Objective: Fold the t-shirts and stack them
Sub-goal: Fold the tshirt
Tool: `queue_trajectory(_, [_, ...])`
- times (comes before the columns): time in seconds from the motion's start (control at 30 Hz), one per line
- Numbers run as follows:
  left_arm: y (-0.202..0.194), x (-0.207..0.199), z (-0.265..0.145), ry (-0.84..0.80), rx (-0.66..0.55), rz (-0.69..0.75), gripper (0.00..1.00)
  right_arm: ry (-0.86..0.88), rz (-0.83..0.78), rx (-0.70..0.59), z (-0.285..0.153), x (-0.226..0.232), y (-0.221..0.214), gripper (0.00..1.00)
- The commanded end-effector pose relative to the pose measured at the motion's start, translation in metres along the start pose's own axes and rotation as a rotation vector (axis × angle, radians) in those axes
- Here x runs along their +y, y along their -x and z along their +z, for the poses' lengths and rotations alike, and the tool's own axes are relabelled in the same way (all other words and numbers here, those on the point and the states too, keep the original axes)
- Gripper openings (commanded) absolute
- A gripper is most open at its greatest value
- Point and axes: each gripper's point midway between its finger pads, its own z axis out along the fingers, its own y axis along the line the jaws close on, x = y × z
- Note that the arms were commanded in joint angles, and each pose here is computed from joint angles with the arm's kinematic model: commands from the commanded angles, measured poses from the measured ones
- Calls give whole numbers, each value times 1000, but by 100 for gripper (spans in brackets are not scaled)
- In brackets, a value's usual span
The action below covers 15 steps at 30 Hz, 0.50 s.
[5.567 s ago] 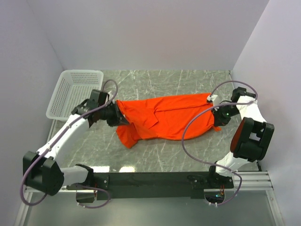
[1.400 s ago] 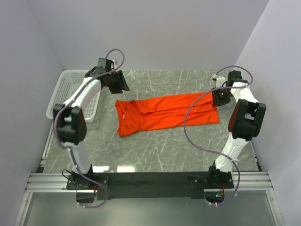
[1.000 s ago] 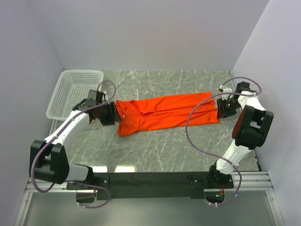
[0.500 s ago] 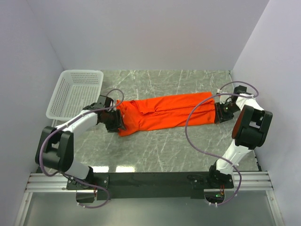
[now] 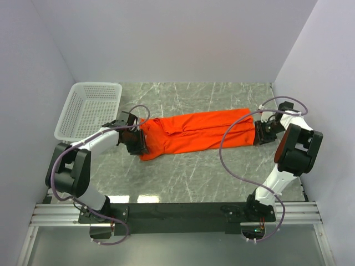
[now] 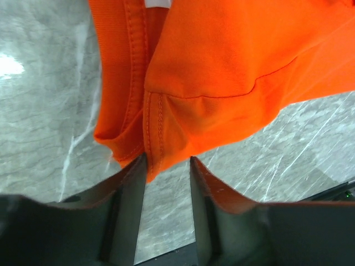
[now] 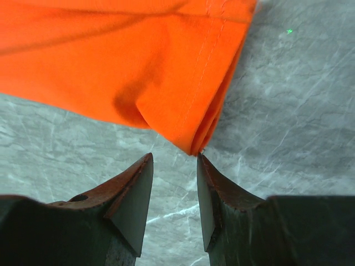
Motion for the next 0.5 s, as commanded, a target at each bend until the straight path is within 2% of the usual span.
queue_trajectory(0.0, [3, -12, 2, -53, -2, 35, 39, 19, 28, -63, -11, -2, 22, 44])
queue_trajectory(0.17, [1, -14, 1, -69, -4, 36, 17, 43, 70, -69, -7, -3, 32, 44])
queue_trajectory(0.27, [2, -14, 1, -68, -6, 38, 10, 31, 88, -63, -4, -8, 35, 44])
queue_trajectory(0.47, [5, -17, -2, -72, -13, 44, 4, 28, 113, -24, 6, -12, 27, 41])
